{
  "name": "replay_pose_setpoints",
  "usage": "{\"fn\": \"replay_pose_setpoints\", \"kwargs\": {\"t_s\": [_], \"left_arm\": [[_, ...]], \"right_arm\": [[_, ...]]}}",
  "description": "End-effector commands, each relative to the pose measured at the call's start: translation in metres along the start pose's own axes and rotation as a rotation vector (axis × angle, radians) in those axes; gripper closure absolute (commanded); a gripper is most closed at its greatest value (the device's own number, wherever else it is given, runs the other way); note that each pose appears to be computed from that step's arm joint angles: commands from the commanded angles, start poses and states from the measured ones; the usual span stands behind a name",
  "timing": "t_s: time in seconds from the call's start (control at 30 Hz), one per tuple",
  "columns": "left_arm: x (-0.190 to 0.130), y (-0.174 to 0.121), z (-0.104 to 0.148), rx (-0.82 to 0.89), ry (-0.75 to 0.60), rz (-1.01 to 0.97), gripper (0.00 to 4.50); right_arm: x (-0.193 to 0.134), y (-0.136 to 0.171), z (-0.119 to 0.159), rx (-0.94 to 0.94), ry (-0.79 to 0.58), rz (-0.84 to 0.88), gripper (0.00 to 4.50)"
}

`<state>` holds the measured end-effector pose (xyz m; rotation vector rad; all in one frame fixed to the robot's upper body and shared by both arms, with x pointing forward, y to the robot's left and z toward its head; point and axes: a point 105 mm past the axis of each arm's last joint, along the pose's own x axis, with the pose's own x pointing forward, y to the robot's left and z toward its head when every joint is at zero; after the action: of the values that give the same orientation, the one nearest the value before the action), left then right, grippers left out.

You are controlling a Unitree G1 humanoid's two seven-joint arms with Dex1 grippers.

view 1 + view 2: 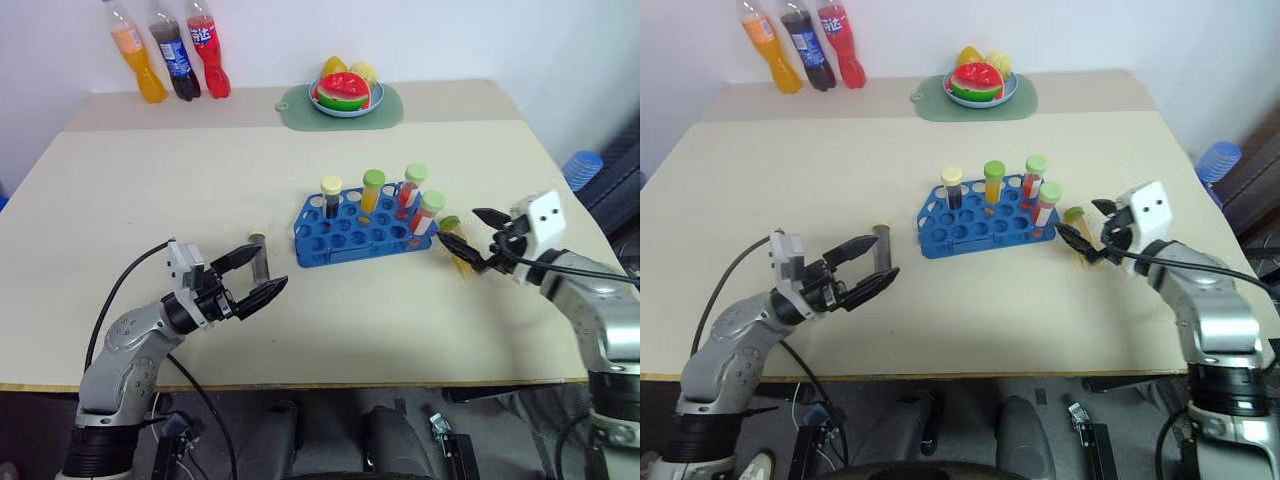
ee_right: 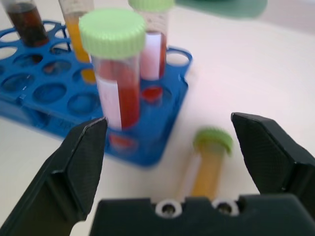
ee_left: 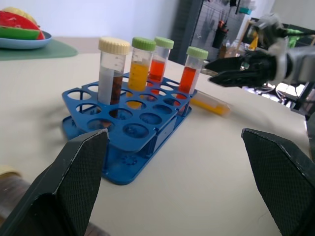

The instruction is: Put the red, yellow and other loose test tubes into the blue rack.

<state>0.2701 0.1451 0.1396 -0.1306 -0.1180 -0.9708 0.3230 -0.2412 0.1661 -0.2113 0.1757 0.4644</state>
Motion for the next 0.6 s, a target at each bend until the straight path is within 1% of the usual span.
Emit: {"fn": "replay_pose_setpoints", "kwargs": {"t_s": [0.03,0.13,0.23,0.3,0.4,0.6], "left_arm": [[0.002,-0.004,0.003,0.021,-0.008,-0.020,0.00],[0.003,-0.007,0.000,0.023,0.009,-0.041,0.00],[0.003,-0.008,0.000,0.037,0.024,-0.058,0.00],[0.001,-0.013,0.001,0.060,0.036,-0.097,0.00],[-0.001,-0.020,0.002,0.088,0.044,-0.144,0.00],[-0.009,-0.035,0.009,0.112,0.050,-0.251,0.00]], "right_arm": [[-0.011,-0.004,0.016,0.034,0.026,-0.010,0.09],[-0.007,-0.012,0.009,0.051,0.160,-0.042,0.09],[0.001,-0.014,0.008,0.119,0.226,-0.023,0.09],[0.011,-0.019,0.006,0.179,0.267,-0.031,0.09],[0.023,-0.028,0.005,0.223,0.305,-0.067,0.09],[0.036,-0.037,-0.006,0.232,0.394,-0.078,0.09]]}}
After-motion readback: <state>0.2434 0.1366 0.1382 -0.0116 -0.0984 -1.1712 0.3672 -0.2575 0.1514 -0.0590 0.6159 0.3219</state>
